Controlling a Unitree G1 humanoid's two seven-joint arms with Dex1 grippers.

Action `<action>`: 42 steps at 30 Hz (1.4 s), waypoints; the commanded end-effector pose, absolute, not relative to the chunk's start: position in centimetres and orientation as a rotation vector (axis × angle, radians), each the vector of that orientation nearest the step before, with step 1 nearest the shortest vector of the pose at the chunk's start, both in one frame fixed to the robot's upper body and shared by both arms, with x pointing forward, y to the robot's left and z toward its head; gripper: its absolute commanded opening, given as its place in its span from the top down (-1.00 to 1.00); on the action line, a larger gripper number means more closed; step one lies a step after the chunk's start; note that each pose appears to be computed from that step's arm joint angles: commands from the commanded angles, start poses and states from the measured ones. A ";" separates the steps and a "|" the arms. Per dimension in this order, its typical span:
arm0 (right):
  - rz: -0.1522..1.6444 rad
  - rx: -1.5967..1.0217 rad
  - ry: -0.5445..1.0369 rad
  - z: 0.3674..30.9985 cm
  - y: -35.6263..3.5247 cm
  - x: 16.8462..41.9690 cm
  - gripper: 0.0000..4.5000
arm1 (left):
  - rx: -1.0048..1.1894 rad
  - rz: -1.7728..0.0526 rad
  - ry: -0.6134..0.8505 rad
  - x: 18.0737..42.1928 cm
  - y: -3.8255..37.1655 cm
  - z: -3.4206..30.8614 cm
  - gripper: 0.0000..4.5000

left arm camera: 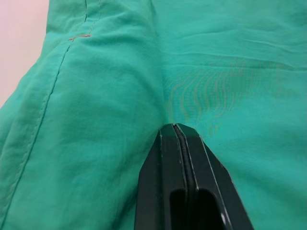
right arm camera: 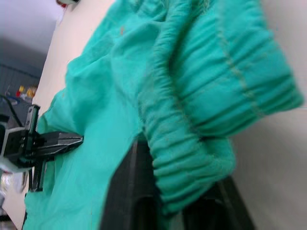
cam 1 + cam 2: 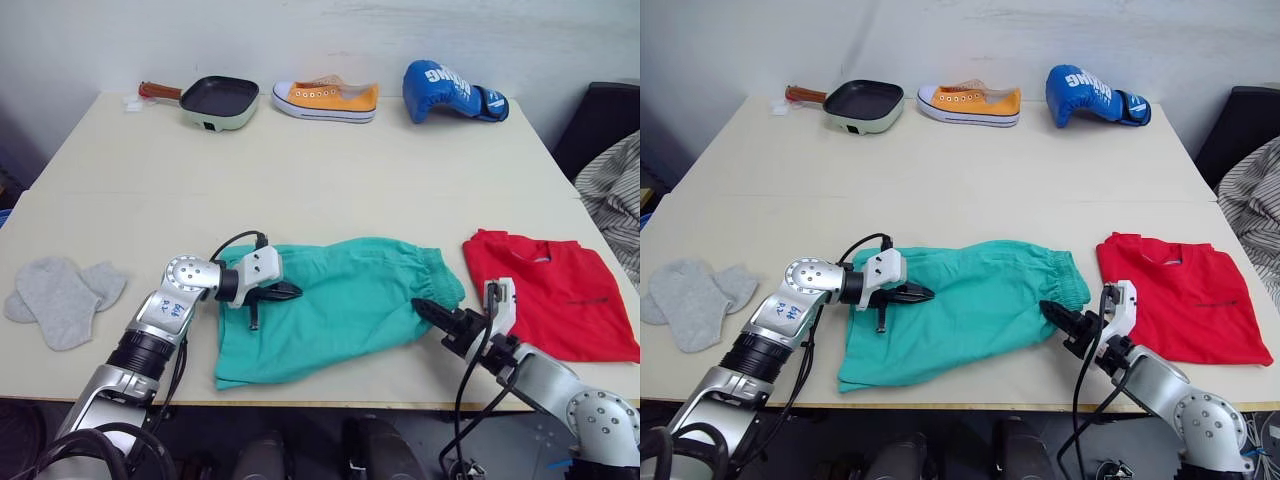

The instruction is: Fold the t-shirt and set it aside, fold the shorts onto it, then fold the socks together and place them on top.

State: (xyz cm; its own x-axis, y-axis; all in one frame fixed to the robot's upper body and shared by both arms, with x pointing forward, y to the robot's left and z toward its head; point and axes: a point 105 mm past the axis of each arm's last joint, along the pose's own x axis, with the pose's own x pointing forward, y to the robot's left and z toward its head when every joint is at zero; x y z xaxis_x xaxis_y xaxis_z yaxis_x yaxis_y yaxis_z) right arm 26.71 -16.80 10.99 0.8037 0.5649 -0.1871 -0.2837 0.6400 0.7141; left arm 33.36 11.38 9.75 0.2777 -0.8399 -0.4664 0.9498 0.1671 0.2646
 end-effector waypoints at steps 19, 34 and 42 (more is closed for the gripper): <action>1.485 -0.249 0.185 17.9 0.1 28.8 0.99 | 0.275 -0.993 0.189 36.8 12.5 13.4 1.00; 1.925 -0.210 0.054 20.2 0.8 24.4 -0.58 | 0.280 -0.667 0.112 32.5 25.3 20.4 -0.11; 1.716 -0.252 0.027 20.4 -1.0 28.4 -0.42 | 0.297 -1.017 -0.032 31.6 17.1 25.2 -0.11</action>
